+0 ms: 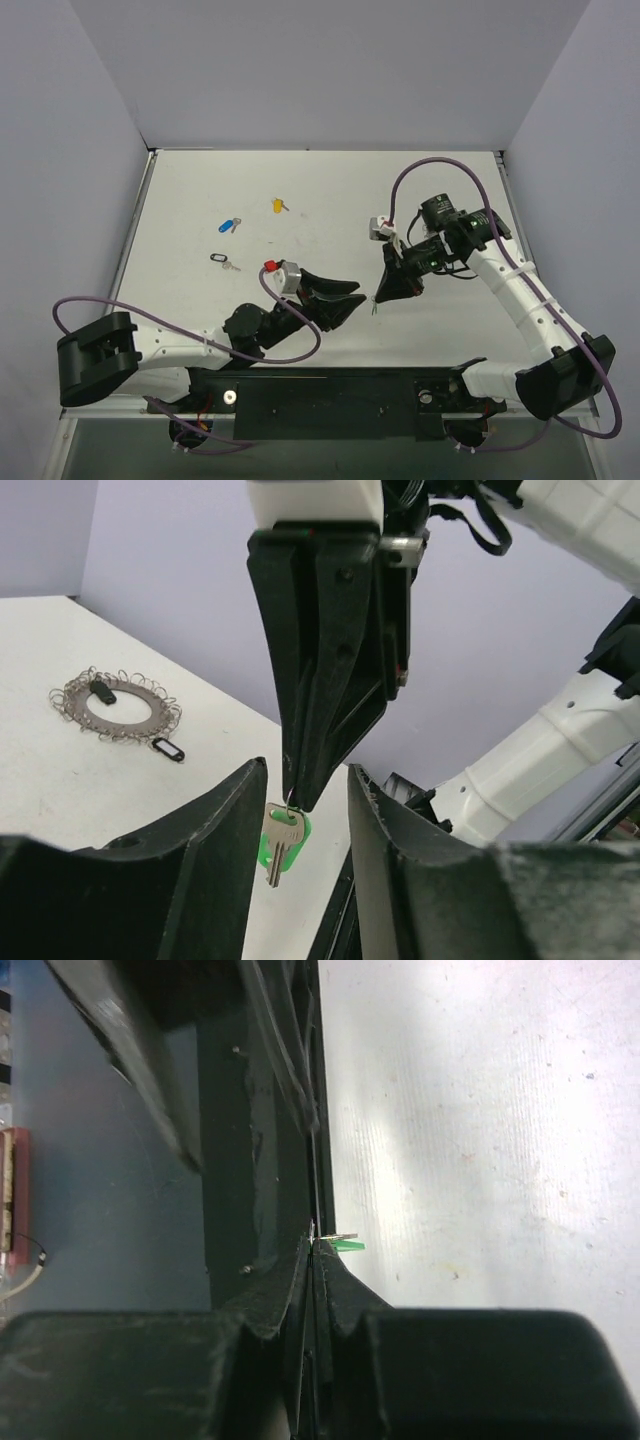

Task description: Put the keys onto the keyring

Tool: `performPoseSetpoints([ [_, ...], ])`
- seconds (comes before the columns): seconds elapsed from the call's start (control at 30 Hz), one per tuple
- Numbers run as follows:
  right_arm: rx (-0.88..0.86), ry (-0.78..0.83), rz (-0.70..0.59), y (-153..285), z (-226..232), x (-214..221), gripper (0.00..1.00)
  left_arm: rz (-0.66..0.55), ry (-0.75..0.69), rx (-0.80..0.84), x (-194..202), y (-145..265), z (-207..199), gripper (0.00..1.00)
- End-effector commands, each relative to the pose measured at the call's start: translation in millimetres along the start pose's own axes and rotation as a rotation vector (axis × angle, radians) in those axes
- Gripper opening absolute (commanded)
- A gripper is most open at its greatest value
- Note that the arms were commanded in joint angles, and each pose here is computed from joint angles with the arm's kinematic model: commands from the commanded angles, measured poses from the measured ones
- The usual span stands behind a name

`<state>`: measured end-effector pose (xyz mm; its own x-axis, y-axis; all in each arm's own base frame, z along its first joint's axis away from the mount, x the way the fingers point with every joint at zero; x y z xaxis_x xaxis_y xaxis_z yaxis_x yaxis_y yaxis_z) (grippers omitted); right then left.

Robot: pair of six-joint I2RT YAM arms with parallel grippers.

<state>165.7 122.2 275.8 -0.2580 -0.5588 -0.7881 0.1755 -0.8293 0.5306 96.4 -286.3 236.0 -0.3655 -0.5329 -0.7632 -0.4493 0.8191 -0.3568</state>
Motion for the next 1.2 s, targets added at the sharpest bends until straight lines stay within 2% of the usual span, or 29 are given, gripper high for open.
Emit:
performPoseSetpoints([
  [0.0, 0.017, 0.1, 0.094, 7.4, 14.4, 11.8, 0.0, 0.048, -0.046, 0.017, -16.8, 9.7, -9.8, 0.52],
  [0.03, 0.023, 0.13, 0.128, 8.5, 15.7, 14.1, 0.0, 0.117, -0.084, -0.019, -12.9, 12.2, -5.9, 0.58],
  [0.07, 0.009, 0.174, 0.158, 10.1, 18.2, 16.7, 0.0, 0.204, -0.115, -0.05, -7.9, 18.5, -2.5, 0.59],
  [0.1, 0.005, 0.205, 0.19, 11.0, 19.9, 18.1, 0.0, 0.223, -0.179, -0.042, -13.6, 14.7, -4.6, 0.6],
  [0.13, -0.026, 0.253, 0.217, 12.4, 23.0, 20.9, 0.0, 0.328, -0.211, -0.04, -5.3, 20.9, -2.4, 0.6],
  [0.27, -0.086, 0.384, 0.329, 12.0, 28.9, 26.5, 0.0, 0.474, -0.388, 0.072, -0.8, 15.5, -10.2, 0.61],
  [0.33, -0.1, 0.422, 0.35, 9.7, 29.1, 29.3, 0.0, 0.502, -0.448, 0.106, 3.4, 10.3, -12.5, 0.59],
  [0.43, -0.111, 0.435, 0.343, 8.3, 30.2, 30.9, 0.0, 0.504, -0.514, 0.144, 6.2, -5.7, -15.3, 0.54],
  [0.6, -0.093, 0.422, 0.342, 5.5, 28.2, 34.8, 0.0, 0.467, -0.515, 0.208, 15.2, -26.3, -23.6, 0.49],
  [0.7, -0.086, 0.418, 0.329, 4.8, 28.5, 35.1, 0.0, 0.475, -0.503, 0.204, 24.6, -33.0, -23.4, 0.4],
  [0.8, -0.084, 0.411, 0.317, 4.4, 28.7, 34.8, 0.0, 0.477, -0.492, 0.198, 29.3, -38.0, -24.8, 0.36],
  [1.17, -0.081, 0.395, 0.285, 5.0, 28.0, 35.2, 0.0, 0.439, -0.501, 0.153, 31.9, -38.8, -27.3, 0.33],
])
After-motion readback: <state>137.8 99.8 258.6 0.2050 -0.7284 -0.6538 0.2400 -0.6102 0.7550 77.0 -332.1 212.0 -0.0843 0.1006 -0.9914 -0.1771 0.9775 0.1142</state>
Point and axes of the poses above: each gripper's point midway between its finger pads, its own y axis back along the fingers, its own z axis along the line the jaws close on, x = y × z, the point moved 10 cm from there along y, back along the fingers, and after that the axes turned 6 degrees about y, right-handed, at the moved point
